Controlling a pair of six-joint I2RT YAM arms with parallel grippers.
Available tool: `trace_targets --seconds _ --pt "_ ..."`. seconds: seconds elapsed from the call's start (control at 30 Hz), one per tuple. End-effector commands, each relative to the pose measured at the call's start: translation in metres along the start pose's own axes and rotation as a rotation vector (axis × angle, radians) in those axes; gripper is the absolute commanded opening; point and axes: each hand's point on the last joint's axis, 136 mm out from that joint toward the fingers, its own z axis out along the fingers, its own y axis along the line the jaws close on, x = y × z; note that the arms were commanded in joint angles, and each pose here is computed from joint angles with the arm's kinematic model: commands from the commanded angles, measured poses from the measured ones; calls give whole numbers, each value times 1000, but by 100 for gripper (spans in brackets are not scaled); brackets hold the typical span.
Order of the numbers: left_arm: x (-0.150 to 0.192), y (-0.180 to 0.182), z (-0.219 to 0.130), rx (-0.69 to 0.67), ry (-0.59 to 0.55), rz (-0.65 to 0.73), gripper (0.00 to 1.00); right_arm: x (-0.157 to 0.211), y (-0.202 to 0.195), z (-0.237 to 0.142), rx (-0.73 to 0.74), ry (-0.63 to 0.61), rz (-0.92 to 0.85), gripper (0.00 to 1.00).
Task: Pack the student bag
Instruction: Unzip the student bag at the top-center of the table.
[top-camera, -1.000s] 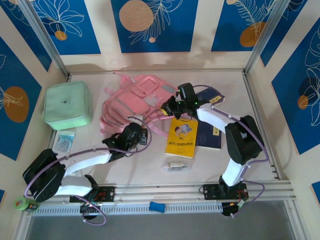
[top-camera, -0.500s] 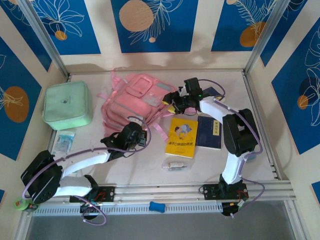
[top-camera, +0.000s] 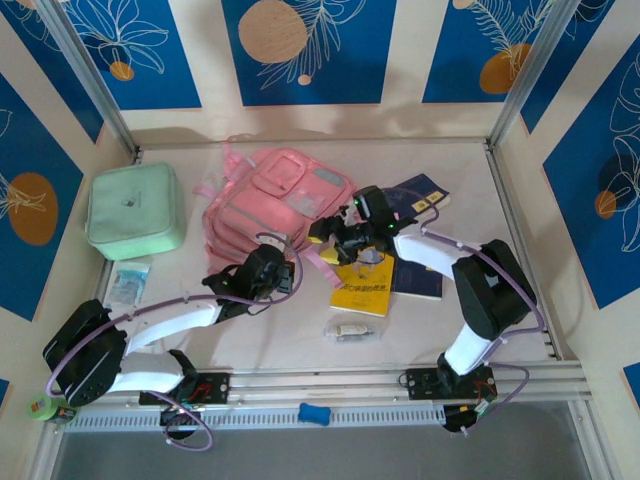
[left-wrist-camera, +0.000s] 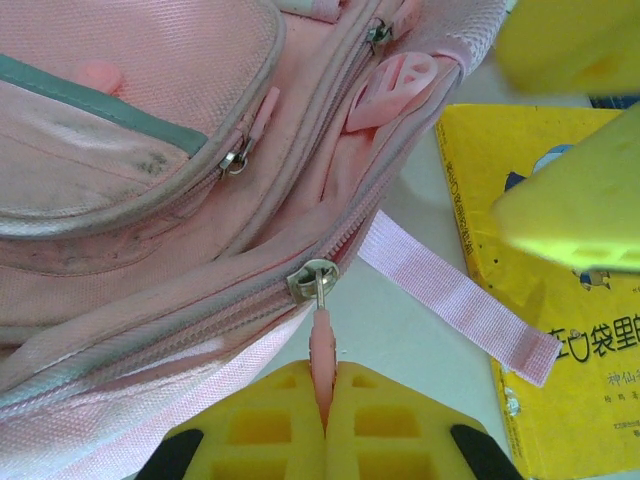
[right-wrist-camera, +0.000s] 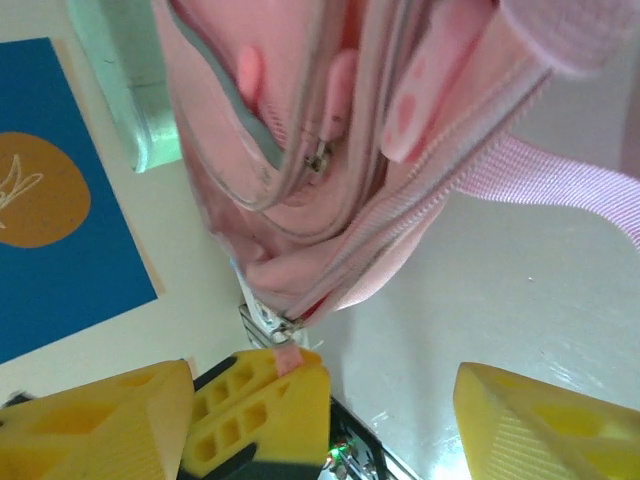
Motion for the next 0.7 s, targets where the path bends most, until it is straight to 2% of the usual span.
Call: trace_targets --seconds 0.0,0.1,0.27,0.43,0.5,0.67 --pt "-19 -9 -8 47 -75 -12 0 -14 6 10 -25 -74 61 67" --pt "-20 -11 -8 57 -81 -9 0 -20 6 22 36 -109 51 64" --pt "-19 -14 -5 71 -68 -7 0 -39 -6 40 66 -147 86 52" --pt "-15 -11 -5 56 -43 10 0 -53 -2 45 96 -137 37 22" --pt "-9 -5 -7 35 -19 16 0 -59 -4 38 124 -151 12 13" --pt "18 24 -16 -69 61 35 0 -83 -11 17 173 -157 -45 1"
